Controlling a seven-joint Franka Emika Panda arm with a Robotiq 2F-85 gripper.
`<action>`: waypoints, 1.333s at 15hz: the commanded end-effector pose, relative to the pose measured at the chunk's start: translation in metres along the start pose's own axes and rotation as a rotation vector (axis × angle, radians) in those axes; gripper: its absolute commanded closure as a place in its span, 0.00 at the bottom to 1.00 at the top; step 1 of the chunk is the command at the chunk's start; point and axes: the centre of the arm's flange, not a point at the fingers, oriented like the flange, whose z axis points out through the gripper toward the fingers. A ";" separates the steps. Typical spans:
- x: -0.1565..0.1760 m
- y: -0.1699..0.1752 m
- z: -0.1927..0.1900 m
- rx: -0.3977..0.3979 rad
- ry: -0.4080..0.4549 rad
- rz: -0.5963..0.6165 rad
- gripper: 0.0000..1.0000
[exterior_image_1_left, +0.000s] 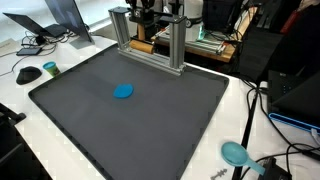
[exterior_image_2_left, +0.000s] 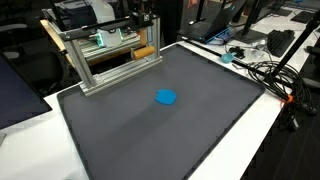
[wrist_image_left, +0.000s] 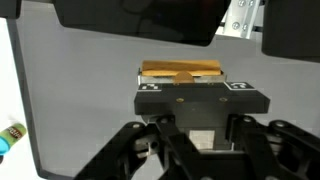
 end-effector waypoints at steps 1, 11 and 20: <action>-0.003 0.000 -0.002 0.019 -0.012 -0.001 0.78; -0.032 -0.015 -0.024 0.052 -0.032 0.001 0.78; -0.068 -0.016 -0.013 0.083 -0.041 0.087 0.78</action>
